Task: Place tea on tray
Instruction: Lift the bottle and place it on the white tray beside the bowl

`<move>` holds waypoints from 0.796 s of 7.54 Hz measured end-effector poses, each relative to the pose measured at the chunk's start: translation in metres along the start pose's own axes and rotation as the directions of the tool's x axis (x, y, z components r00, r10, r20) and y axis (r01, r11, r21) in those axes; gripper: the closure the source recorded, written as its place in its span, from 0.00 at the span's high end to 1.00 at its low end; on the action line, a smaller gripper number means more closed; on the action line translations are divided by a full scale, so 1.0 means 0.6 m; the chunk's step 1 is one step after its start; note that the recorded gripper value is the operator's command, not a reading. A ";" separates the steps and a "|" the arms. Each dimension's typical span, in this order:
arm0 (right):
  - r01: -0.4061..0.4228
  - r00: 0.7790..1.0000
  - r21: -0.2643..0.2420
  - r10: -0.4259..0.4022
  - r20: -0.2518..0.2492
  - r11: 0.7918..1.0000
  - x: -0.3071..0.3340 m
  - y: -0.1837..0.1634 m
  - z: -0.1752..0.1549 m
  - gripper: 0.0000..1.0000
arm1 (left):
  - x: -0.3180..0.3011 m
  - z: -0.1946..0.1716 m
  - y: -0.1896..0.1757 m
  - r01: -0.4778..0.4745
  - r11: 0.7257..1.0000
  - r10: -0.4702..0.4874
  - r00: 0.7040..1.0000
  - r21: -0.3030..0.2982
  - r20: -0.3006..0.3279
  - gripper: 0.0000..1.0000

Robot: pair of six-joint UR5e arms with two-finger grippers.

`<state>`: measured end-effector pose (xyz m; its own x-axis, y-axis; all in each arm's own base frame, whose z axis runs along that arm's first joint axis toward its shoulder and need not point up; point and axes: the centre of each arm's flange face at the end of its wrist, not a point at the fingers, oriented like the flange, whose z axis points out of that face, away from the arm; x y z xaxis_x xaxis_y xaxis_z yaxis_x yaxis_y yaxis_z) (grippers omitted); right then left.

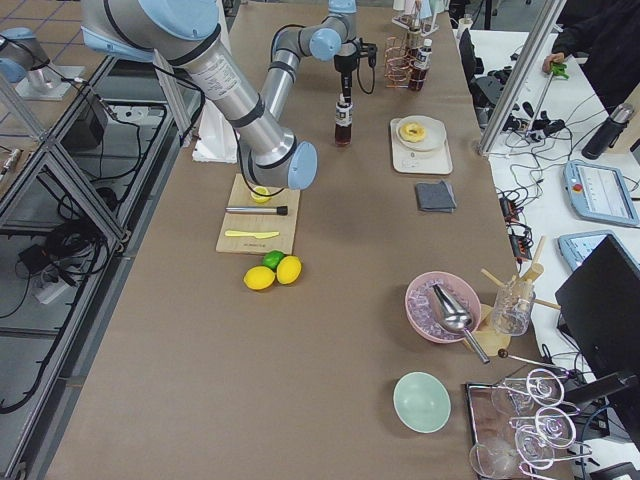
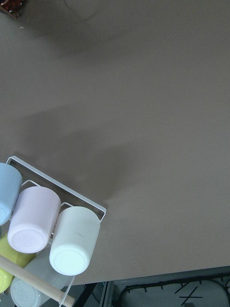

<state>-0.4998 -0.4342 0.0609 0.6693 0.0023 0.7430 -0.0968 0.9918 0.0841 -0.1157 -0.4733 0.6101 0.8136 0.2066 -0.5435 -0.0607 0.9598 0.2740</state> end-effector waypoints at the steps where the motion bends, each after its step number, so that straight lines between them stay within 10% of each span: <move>1: -0.010 1.000 0.010 0.010 -0.004 1.000 0.000 -0.021 -0.023 0.00 | -0.001 0.000 -0.006 -0.001 1.000 0.001 1.000 0.001 0.000 0.98; 6: -0.003 0.999 -0.019 0.002 -0.048 1.000 0.068 -0.280 -0.083 0.00 | 0.005 -0.011 -0.026 -0.010 1.000 0.010 1.000 0.016 0.002 0.98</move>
<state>-0.4194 -0.5943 0.0439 0.7035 0.0107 0.7106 -0.0849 0.9940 0.0691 -0.1160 -0.4865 0.5989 0.8142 0.2155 -0.5390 -0.0592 0.9545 0.2922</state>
